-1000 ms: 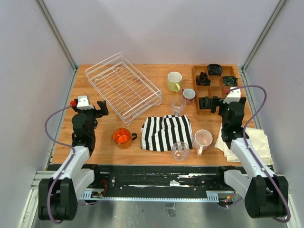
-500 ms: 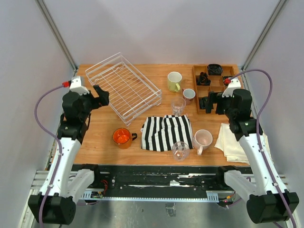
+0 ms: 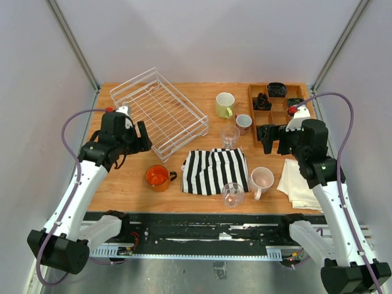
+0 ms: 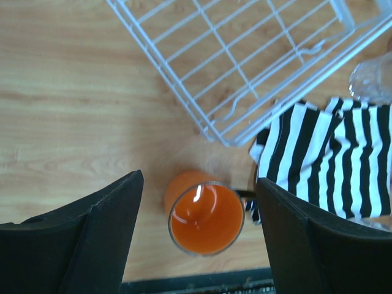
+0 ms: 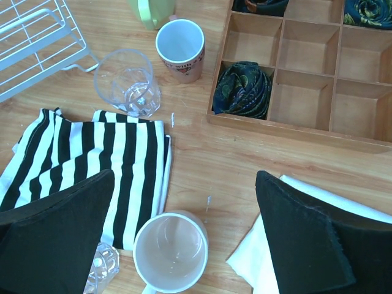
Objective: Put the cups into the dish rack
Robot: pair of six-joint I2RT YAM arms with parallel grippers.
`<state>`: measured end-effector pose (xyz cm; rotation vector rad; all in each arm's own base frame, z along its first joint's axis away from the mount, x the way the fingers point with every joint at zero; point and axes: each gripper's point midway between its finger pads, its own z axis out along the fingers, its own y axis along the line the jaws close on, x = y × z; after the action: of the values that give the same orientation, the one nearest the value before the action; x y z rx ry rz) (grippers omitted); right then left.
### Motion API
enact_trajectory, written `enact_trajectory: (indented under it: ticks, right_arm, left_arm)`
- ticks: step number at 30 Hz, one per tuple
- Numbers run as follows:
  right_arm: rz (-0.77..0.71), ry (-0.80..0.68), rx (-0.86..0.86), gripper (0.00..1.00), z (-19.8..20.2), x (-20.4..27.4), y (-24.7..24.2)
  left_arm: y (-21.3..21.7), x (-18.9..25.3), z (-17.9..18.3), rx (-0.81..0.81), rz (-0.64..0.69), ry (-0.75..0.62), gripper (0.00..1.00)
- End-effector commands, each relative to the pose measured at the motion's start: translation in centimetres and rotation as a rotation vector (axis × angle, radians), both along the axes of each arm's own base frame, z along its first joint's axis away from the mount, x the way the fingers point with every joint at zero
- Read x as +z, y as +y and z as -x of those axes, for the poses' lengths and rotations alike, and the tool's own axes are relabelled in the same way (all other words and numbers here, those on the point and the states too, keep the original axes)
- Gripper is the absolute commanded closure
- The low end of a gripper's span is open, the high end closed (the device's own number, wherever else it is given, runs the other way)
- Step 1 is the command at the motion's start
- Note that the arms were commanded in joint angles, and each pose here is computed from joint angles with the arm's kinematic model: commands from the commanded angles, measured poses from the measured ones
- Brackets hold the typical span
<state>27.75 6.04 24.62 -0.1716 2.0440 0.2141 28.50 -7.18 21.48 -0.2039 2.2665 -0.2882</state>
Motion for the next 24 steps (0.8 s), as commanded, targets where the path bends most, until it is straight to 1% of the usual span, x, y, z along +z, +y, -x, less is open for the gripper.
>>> enact_trajectory:
  ticks: [1,4,6,9,11,14,17,21,24]
  right_arm:
    - [-0.051,0.021,0.035,0.01,1.0,-0.4,1.2]
    - [-0.101,0.045,0.096,0.00,1.2,-0.8,2.7]
    - [-0.107,0.067,0.143,0.01,1.3,-1.1,3.9]
    - [-0.077,0.083,0.176,0.00,1.4,-1.4,5.0]
    - [-0.077,0.084,0.185,0.01,1.4,-1.5,5.6]
    - [-0.086,0.079,0.191,0.01,1.2,-1.4,6.1]
    - [-0.088,0.082,0.193,0.01,1.1,-1.5,6.3]
    - [-0.092,0.073,0.185,0.02,0.8,-1.2,6.4]
    - [-0.096,0.068,0.182,0.01,0.7,-1.0,6.4]
  left_arm:
    - [0.1,-1.6,4.3,-0.009,-0.027,0.137,0.21]
    - [-0.3,-3.6,5.9,-0.048,-0.050,0.218,0.22]
    - [-0.6,-4.8,6.5,-0.069,-0.066,0.250,0.23]
    - [-0.5,-6.3,6.9,-0.077,-0.099,0.274,0.26]
    - [-0.4,-7.3,7.0,-0.087,-0.124,0.301,0.31]
    - [0.0,-8.6,7.0,-0.098,-0.167,0.341,0.34]
    - [0.0,-9.1,6.4,-0.103,-0.189,0.341,0.35]
    - [0.1,-10.0,6.1,-0.121,-0.221,0.393,0.36]
    - [0.0,-10.1,5.7,-0.129,-0.229,0.412,0.40]
